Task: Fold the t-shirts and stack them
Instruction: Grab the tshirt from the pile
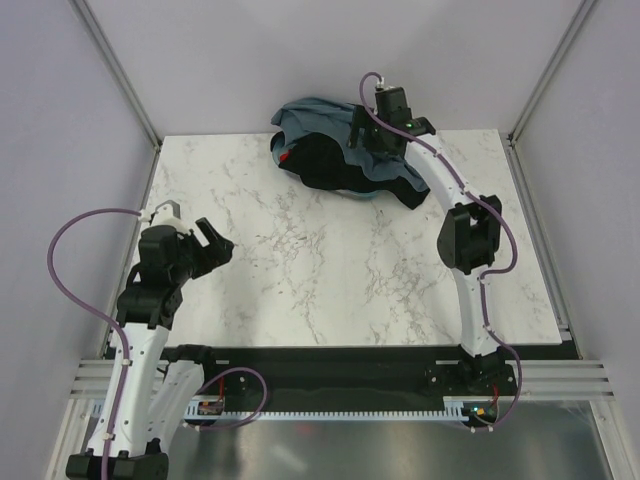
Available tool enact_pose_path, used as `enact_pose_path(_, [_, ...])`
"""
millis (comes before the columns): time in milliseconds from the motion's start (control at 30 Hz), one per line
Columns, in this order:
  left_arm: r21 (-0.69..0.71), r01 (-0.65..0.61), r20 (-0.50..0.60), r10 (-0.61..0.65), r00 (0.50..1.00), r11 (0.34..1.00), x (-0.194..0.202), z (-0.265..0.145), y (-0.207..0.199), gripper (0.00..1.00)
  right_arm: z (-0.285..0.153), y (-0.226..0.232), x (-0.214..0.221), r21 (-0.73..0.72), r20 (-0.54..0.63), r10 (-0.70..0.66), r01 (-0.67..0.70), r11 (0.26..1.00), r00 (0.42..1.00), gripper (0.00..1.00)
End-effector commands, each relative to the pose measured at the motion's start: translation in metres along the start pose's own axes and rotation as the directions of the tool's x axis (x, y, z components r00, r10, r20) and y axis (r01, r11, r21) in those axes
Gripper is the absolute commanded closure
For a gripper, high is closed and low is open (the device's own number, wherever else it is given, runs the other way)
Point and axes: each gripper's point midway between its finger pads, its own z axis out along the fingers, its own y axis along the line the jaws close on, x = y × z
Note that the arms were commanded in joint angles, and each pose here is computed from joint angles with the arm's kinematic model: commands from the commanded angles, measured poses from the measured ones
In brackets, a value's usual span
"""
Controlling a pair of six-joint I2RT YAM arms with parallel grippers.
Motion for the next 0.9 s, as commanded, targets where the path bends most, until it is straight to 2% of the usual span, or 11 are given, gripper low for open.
enact_pose_path(0, [-0.003,0.009,0.019,-0.009,1.0,1.0,-0.004,0.0,0.0,0.11,-0.001,0.016,-0.012,0.004,0.027,-0.03,0.03,1.0,0.999,0.08])
enact_pose_path(167, [0.002,0.009,0.009,-0.009,1.0,1.0,-0.002,0.001,-0.001,0.12,0.02,0.011,0.004,0.014,-0.004,-0.027,0.027,1.0,1.0,0.29])
enact_pose_path(200, [0.002,0.011,0.009,-0.011,1.0,1.0,-0.003,0.001,-0.001,0.12,0.02,0.01,0.006,0.015,-0.009,-0.028,0.028,0.999,1.0,0.4])
enact_pose_path(267, [0.005,0.011,0.008,-0.011,1.0,1.0,-0.002,0.001,-0.001,0.12,0.02,0.006,0.007,0.032,-0.007,-0.032,0.032,0.999,0.999,0.52])
enact_pose_path(300, [0.006,0.012,0.007,-0.013,1.0,1.0,-0.002,0.001,-0.002,0.13,0.019,0.004,0.006,0.038,-0.002,-0.034,0.034,0.999,0.999,0.65])
enact_pose_path(367, [0.004,0.013,0.003,-0.013,1.0,1.0,-0.001,0.002,-0.001,0.13,0.014,0.002,0.002,0.05,0.008,-0.04,0.04,0.998,0.999,0.77])
enact_pose_path(400, [0.007,0.013,0.003,-0.013,1.0,1.0,-0.002,0.002,-0.002,0.14,0.011,0.003,0.0,0.048,0.014,-0.046,0.045,0.998,0.999,0.87])
enact_pose_path(433, [0.008,0.013,0.001,-0.013,1.0,1.0,-0.001,0.002,-0.002,0.14,0.005,0.006,-0.004,0.043,0.023,-0.05,0.049,0.998,0.999,0.9])
enact_pose_path(667, [0.01,0.016,0.005,-0.016,1.0,1.0,-0.002,0.001,-0.002,0.15,-0.034,0.006,-0.029,0.07,0.075,-0.085,0.08,0.994,0.994,0.86])
enact_pose_path(867, [0.015,0.018,0.011,-0.018,1.0,1.0,-0.002,-0.001,-0.003,0.16,-0.071,0.019,-0.048,0.025,0.121,-0.096,0.094,0.995,0.988,0.74])
